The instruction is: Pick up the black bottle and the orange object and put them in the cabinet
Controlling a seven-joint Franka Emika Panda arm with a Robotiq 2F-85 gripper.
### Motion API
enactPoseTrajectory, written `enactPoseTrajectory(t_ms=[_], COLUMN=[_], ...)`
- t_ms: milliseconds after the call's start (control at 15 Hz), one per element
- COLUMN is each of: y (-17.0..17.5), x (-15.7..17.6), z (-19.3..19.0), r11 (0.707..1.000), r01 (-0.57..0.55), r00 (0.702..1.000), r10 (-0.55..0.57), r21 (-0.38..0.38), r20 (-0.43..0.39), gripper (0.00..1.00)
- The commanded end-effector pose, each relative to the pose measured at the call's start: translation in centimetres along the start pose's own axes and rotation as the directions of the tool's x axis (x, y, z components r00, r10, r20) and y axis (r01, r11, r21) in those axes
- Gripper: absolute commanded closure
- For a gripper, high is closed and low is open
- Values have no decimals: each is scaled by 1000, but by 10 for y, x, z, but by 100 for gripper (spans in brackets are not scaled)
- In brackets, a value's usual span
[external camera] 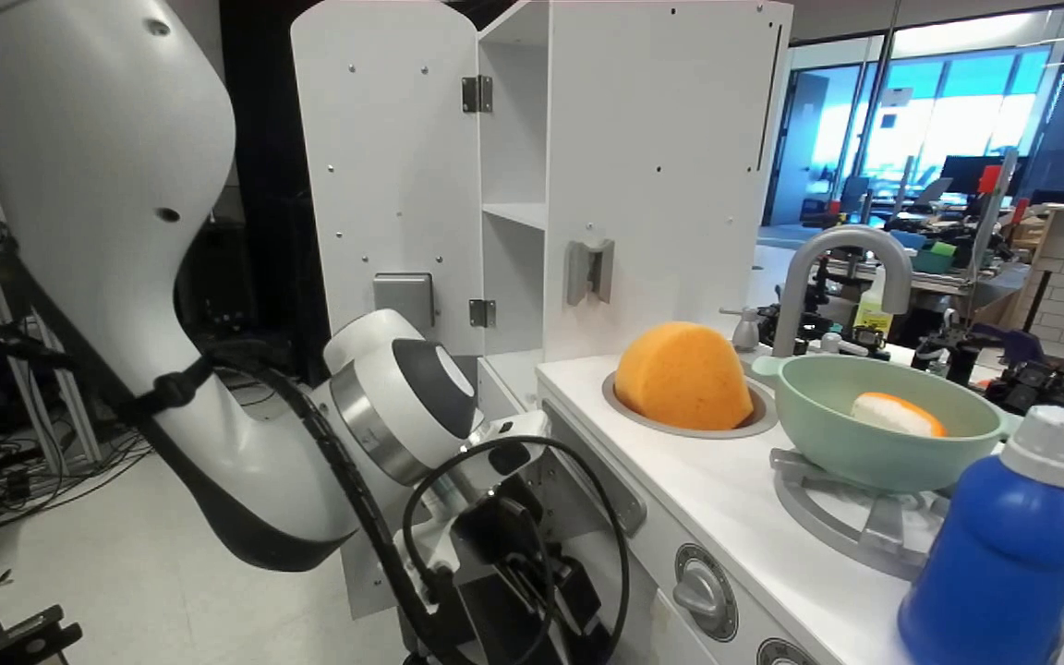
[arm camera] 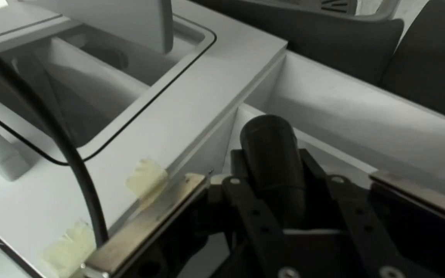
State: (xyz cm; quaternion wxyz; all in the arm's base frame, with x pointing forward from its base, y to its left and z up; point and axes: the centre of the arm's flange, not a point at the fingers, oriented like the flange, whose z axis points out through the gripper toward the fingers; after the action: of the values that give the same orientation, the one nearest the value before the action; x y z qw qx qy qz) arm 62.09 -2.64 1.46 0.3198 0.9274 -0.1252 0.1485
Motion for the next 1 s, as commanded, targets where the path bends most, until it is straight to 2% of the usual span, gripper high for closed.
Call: enactPoseTrajectory(t_ms=[0, 533, 933], y=[-18, -51, -42], x=[16, 12, 37], z=[34, 69, 87], r11=[998, 989, 983], r01=[10, 78, 59], r00=[992, 960, 942], r10=[-17, -109, -112], r21=[-54, -128, -174], r20=[-125, -259, -317], gripper=[90, 90, 90])
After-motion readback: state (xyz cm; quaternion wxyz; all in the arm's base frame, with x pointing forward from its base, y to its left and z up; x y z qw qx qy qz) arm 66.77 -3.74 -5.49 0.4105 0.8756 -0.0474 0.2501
